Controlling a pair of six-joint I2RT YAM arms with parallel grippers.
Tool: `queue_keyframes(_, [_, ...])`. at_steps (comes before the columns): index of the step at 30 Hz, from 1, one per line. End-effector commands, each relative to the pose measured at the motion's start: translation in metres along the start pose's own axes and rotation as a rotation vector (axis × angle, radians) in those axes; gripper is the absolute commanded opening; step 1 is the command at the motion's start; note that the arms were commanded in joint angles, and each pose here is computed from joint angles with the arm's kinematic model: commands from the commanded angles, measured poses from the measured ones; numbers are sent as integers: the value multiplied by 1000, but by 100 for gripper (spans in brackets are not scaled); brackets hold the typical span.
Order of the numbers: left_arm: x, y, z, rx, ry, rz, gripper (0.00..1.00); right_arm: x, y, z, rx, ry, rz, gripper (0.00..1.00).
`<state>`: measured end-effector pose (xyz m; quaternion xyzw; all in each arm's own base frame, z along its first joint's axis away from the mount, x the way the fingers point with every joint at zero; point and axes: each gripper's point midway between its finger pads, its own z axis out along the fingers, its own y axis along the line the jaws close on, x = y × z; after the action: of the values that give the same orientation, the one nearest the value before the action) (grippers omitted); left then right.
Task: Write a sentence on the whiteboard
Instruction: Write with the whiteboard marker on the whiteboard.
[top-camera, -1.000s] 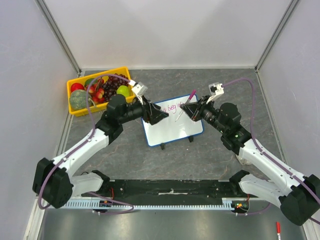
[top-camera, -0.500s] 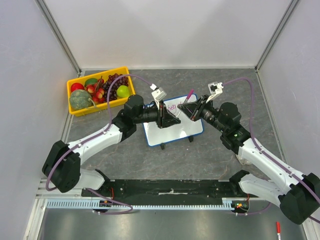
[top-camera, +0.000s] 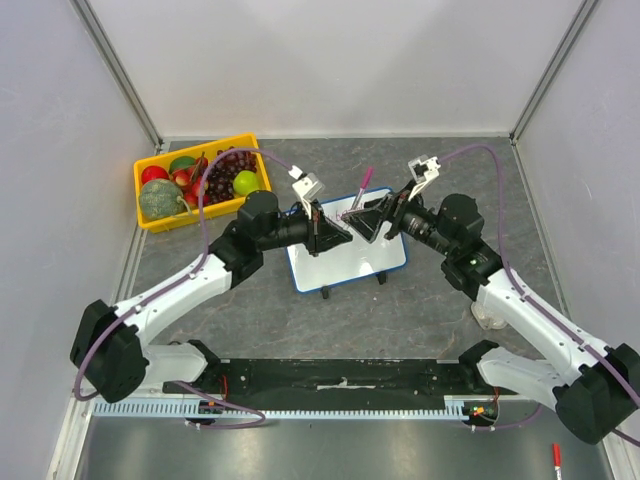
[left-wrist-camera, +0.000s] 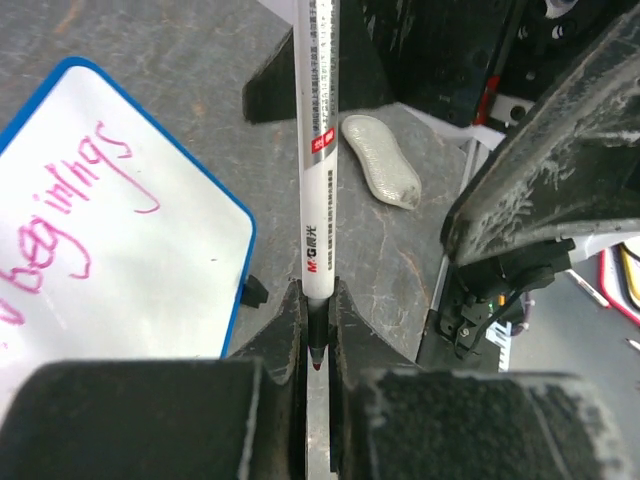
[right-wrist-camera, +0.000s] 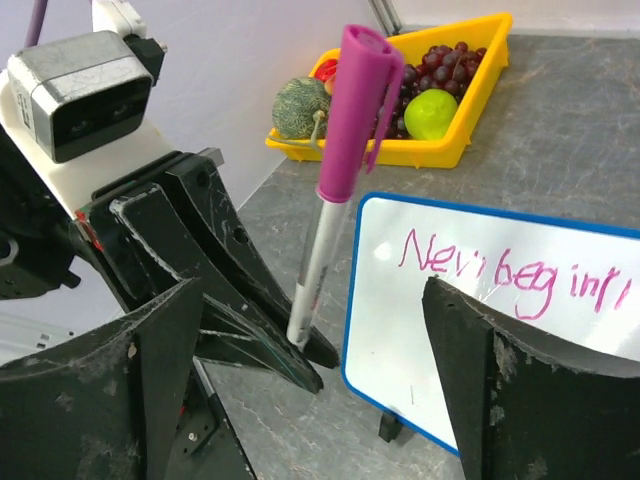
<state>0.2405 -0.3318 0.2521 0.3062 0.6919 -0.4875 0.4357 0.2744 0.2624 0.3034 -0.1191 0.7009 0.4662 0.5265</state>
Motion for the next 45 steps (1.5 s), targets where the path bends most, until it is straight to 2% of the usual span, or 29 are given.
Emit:
queue_keyframes(1, [-28,-1,-21,-92,-35,105,2,-25,17,-8,-111,0,-77,98])
queue_keyframes(7, [-20,-17,-40,-63,6,129,2,-39,24,-26,-269,13,-79,98])
queue_keyframes(13, [-18,-38,-48,32,60,164,2,-40,71,-44,-539,38,-90,98])
queue_keyframes(16, [-22,-51,-51,92,61,186,2,-32,82,-41,-583,84,-115,91])
queue_keyframes(20, [-20,-66,-52,189,85,205,2,-14,81,-30,-559,163,-113,78])
queue_keyframes(30, [-9,-77,-56,272,130,213,2,-9,86,-30,-607,189,-78,52])
queue_keyframes(32, [-6,-76,-56,273,138,207,2,-7,89,-29,-621,200,-73,38])
queue_keyframes(36, [-4,-73,-57,255,135,213,2,-2,92,-30,-642,223,-70,30])
queue_keyframes(41, [-4,-73,-59,251,131,220,2,6,91,-32,-644,256,-71,26])
queue_keyframes(45, [-3,-73,-59,249,132,220,2,11,88,-32,-631,278,-80,5])
